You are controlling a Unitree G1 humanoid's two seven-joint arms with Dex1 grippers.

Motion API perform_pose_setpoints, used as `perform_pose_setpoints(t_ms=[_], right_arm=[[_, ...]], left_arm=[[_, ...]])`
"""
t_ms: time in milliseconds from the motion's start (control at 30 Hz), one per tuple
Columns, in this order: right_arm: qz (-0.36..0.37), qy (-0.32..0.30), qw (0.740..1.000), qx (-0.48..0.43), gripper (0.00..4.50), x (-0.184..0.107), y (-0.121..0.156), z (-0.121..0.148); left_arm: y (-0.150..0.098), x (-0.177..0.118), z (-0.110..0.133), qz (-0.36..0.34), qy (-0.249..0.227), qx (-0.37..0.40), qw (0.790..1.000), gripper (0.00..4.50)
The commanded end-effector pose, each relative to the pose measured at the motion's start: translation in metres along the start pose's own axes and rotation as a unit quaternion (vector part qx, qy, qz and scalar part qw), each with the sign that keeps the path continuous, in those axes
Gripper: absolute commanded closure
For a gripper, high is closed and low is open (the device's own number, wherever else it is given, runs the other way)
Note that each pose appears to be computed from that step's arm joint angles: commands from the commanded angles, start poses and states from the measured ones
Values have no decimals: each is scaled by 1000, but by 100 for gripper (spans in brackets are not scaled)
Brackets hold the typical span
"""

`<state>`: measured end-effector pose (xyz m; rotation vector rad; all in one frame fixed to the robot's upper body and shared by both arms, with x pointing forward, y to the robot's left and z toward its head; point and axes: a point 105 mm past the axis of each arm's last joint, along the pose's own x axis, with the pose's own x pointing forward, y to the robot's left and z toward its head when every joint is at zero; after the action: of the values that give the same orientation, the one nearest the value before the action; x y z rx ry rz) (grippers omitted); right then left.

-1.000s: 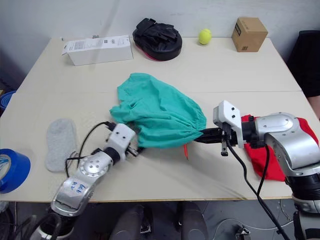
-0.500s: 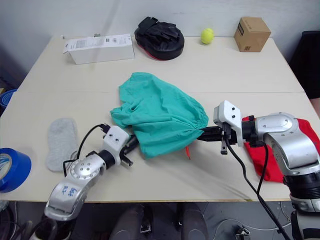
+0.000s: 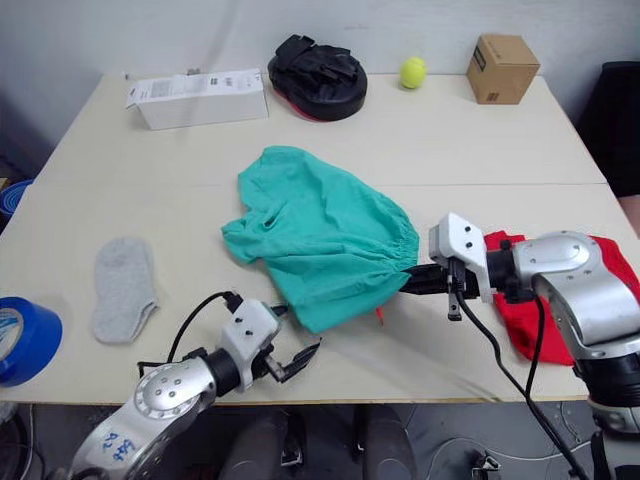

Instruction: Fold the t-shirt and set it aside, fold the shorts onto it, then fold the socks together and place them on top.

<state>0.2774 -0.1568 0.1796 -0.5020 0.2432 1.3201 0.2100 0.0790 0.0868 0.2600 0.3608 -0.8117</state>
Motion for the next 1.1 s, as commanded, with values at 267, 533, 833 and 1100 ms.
perform_pose_setpoints(t_ms=[267,533,833,1100], right_arm=[[8,-16,1000,-18,450,1,1,12],[8,-18,1000,-20,450,1,-1,15],[7,-16,1000,-21,450,1,-1,14],[2,-10,1000,-23,450,-3,-2,8]], left_arm=[[27,21,21,97,-52,42,993,2],[47,24,30,163,-80,40,983,44],[53,19,39,187,-105,62,975,324],[101,-2,43,212,-76,151,962,445]])
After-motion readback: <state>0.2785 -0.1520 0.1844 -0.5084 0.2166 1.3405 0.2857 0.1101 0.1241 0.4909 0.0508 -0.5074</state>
